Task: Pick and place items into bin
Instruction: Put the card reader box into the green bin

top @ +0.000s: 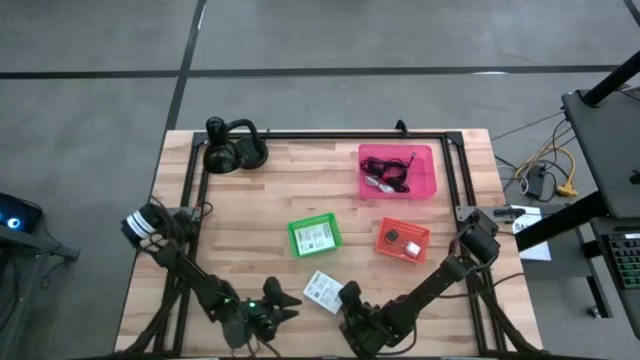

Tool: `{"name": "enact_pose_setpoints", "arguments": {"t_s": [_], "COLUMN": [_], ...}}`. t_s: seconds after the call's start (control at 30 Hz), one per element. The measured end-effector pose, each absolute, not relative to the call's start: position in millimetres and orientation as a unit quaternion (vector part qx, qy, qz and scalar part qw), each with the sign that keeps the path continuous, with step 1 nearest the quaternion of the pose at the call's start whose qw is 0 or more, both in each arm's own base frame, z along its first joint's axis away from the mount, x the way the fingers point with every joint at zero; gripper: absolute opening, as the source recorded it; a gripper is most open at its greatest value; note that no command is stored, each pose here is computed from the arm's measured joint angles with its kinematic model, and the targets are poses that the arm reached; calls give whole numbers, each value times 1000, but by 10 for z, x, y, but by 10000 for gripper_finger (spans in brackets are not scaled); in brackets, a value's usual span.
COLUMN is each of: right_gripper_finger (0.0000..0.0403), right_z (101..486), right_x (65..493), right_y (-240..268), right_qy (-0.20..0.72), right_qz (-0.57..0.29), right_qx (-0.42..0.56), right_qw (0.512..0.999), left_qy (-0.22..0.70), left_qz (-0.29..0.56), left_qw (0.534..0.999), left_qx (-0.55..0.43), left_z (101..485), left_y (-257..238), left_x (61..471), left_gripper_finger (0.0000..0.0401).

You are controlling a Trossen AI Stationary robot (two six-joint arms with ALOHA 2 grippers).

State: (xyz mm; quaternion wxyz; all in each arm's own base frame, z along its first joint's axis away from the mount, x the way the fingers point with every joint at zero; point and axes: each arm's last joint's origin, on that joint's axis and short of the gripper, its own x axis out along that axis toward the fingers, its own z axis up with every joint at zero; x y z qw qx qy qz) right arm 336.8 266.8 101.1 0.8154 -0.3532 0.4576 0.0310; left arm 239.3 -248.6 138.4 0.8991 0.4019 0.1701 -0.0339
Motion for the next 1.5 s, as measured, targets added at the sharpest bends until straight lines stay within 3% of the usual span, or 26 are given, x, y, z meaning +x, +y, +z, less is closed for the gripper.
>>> {"name": "enact_pose_setpoints", "arguments": {"t_s": [0.73,1.5], "right_gripper_finger": [9,9], "right_z": [1034,1075], "right_x": [3388,3460], "right_y": [2672,2689], "right_qy": [449,422], "right_qz": [26,27], "right_qx": [-346,-333], "right_qw": [824,843], "left_qy": [257,302], "left_qz": [-78,-77], "left_qw": [860,844], "left_qx": [434,437], "left_z": [1317,1172], "left_y": [-2441,-2359], "left_x": [2830,2983], "left_gripper_finger": [182,182]}}
